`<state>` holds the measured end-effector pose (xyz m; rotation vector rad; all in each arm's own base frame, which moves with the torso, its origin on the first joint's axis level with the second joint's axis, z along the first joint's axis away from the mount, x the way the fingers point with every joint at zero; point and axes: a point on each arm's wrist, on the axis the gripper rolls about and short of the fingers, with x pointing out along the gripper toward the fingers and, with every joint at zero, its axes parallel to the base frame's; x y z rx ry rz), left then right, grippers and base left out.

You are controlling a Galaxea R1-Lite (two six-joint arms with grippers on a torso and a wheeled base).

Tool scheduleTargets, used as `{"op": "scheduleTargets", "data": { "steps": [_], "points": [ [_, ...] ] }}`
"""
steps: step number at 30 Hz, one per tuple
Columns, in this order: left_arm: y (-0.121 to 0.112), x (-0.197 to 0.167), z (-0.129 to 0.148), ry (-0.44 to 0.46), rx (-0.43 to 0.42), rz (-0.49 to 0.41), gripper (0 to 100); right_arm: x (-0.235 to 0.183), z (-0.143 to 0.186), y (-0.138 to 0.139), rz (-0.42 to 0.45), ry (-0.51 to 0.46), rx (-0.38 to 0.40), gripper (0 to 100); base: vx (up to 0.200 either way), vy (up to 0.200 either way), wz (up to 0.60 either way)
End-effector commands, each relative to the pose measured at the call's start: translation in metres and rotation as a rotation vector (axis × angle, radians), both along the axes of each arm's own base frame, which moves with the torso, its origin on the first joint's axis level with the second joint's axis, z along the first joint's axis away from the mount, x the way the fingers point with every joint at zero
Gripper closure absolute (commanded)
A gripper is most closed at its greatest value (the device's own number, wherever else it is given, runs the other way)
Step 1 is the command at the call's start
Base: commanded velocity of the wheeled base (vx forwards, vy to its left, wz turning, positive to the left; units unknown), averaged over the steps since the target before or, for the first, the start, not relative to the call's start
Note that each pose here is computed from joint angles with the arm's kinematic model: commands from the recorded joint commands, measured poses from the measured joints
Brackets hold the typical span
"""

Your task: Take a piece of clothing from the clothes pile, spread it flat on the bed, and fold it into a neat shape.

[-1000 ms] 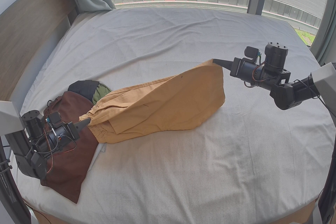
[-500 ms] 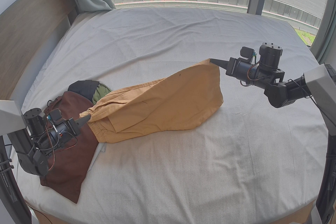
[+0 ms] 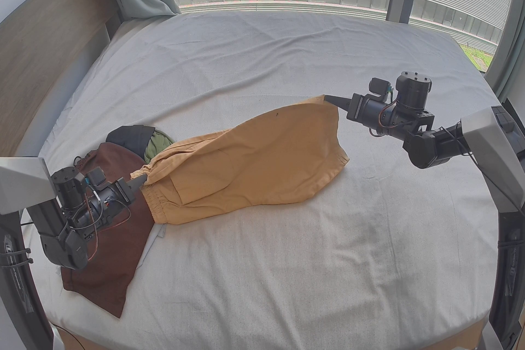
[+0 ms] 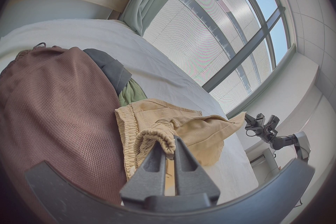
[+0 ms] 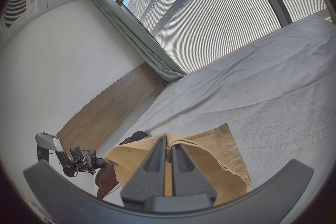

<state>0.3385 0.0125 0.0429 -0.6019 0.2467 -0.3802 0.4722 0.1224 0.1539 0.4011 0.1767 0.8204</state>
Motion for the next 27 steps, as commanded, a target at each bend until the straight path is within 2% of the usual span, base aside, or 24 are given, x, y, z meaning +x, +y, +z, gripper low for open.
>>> {"op": "scheduleTargets", "data": {
  "steps": [1, 7, 13, 27],
  "points": [
    [0.000, 0.010, -0.012, 0.020, -0.015, 0.002, 100, 0.011, -0.015, 0.001, -0.002, 0.015, -0.002, 100, 0.000, 0.000, 0.00],
    [0.001, 0.018, -0.022, 0.031, -0.022, 0.006, 100, 0.021, -0.026, 0.004, -0.006, 0.011, -0.001, 100, 0.000, 0.000, 0.00],
    [0.005, 0.029, -0.015, 0.001, -0.067, 0.076, 100, 0.030, -0.034, 0.006, -0.009, 0.011, -0.001, 100, 0.000, 0.000, 0.00],
    [0.005, 0.031, -0.015, -0.002, -0.072, 0.077, 100, 0.039, -0.037, 0.010, -0.020, -0.013, 0.005, 100, 0.000, 0.000, 0.00]
  ]
}}
